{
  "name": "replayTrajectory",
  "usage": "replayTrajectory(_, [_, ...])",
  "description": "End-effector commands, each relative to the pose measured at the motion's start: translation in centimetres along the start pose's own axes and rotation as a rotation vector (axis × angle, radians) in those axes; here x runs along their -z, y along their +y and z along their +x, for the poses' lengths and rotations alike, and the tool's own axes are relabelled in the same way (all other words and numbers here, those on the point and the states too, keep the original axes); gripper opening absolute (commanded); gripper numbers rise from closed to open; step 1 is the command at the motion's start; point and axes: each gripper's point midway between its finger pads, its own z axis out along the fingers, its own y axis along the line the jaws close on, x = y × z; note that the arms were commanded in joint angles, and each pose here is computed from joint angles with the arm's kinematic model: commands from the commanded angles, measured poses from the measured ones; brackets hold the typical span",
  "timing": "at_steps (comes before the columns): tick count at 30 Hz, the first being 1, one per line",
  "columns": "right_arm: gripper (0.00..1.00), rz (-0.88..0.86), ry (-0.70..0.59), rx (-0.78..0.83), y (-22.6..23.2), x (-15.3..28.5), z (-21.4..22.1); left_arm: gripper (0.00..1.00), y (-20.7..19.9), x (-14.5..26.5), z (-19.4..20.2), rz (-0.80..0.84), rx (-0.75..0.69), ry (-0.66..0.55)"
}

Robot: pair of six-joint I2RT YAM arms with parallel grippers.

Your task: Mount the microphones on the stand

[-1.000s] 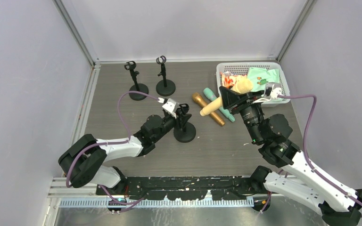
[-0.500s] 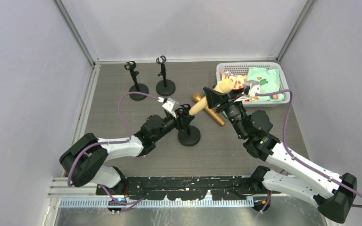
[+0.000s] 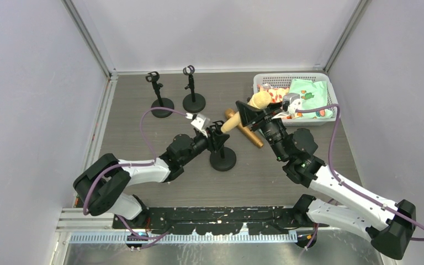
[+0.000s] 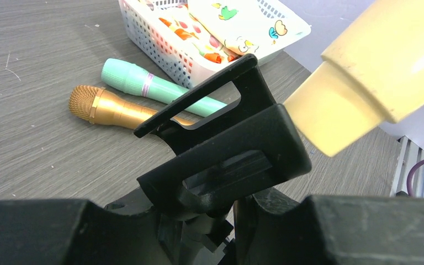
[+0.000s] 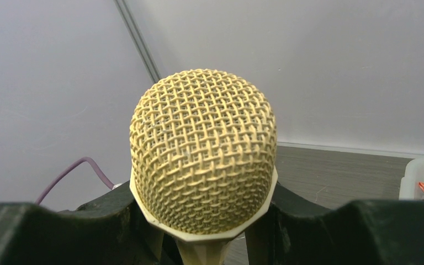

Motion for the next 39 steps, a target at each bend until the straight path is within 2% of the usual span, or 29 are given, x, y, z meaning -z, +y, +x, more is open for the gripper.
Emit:
replayTrajectory(1, [0.01,-0.022,-0.102,-0.005,1.0,-1.0,-3.5,0.0,-1.7,-0.2,1.7,0.059,0.098,0.067])
replayTrajectory(15, [0.01,-0.025,-0.106,0.018,1.3,-1.8,-3.8,0.0,-1.8,-0.3,2.0,0.064,0.099,0.077])
replayTrajectory(27, [0.01,-0.016,-0.054,0.045,0.9,-2.5,-1.1,0.0,-2.0,-0.2,2.2,0.069,0.098,0.082])
replayTrajectory(39, [0.01,-0.024,0.063,0.104,-0.4,-0.7,3.7,0.0,-2.3,-0.4,2.4,0.079,0.1,0.088])
